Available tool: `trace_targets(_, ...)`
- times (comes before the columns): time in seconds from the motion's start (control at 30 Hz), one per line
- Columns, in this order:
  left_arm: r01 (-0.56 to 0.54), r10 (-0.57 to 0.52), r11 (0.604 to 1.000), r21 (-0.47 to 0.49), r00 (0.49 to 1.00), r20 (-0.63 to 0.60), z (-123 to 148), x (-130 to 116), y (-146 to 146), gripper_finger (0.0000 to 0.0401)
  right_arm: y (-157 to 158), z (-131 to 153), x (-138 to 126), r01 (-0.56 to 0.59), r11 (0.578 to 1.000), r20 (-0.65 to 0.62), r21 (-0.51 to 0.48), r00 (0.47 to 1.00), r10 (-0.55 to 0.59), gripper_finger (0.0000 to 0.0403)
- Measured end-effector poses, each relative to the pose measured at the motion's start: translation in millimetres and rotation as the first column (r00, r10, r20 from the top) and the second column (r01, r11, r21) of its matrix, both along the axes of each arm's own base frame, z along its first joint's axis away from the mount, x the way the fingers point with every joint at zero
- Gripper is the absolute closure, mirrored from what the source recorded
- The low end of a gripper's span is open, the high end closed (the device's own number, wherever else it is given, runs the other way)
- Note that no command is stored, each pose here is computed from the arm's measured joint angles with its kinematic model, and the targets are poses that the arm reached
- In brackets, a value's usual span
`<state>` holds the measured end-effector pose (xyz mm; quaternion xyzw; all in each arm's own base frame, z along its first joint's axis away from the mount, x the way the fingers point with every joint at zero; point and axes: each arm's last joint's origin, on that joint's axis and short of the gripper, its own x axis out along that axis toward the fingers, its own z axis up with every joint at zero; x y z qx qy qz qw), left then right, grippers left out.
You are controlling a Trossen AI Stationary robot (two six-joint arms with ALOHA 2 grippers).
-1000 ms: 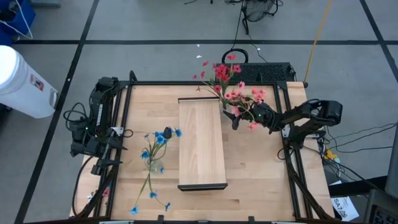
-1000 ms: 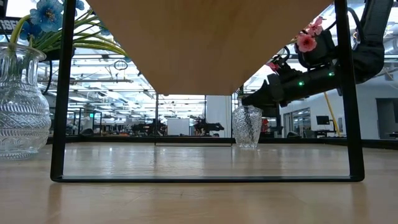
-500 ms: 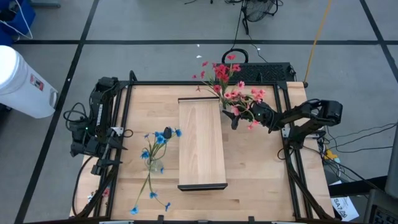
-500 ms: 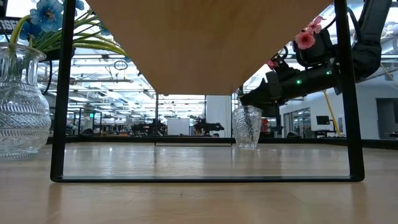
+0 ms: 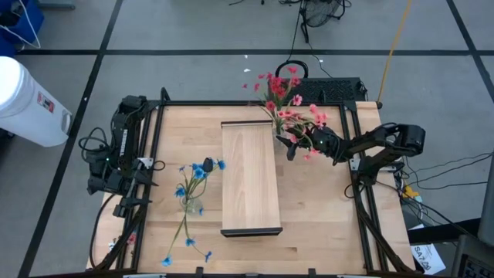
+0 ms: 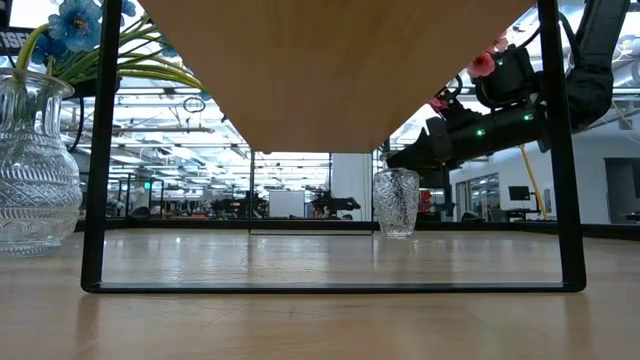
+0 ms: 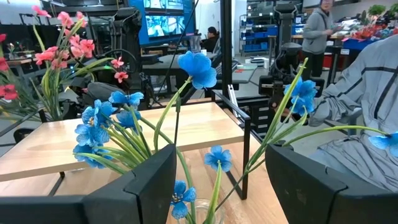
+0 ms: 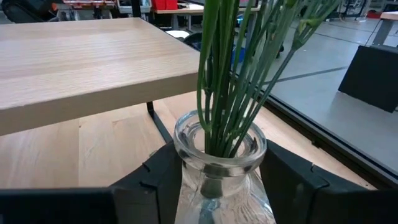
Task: Pick and place flowers into a vace then onto a shelf
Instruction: Put the right transparent vase on the shelf
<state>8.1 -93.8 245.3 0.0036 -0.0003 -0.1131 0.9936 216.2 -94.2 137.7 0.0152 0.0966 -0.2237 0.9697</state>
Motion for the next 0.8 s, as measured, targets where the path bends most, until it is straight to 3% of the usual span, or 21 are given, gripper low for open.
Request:
trace_targets(0.3, 0.0, 0.0, 1.0, 0.0, 1.0, 0.0, 0.0, 0.0, 0.0, 0.0151, 0.4, 3.6, -0.5, 0.003, 1.0, 0.02, -0.013, 1.0, -0.003, 0.0229)
trace_targets(0.6, 0.0, 0.0, 1.0, 0.0, 1.0, 0.0, 0.0, 0.0, 0.0, 0.0151, 2.2, 20.2, -5.0, 0.008, 0.999, 0.071, -0.042, 0.997, -0.005, 0.026)
trace_targets(0.8, 0.0, 0.0, 1.0, 0.0, 1.0, 0.0, 0.0, 0.0, 0.0, 0.0151, 4.7, 19.6, -10.8, 0.005, 1.0, 0.014, -0.015, 1.0, -0.005, 0.026)
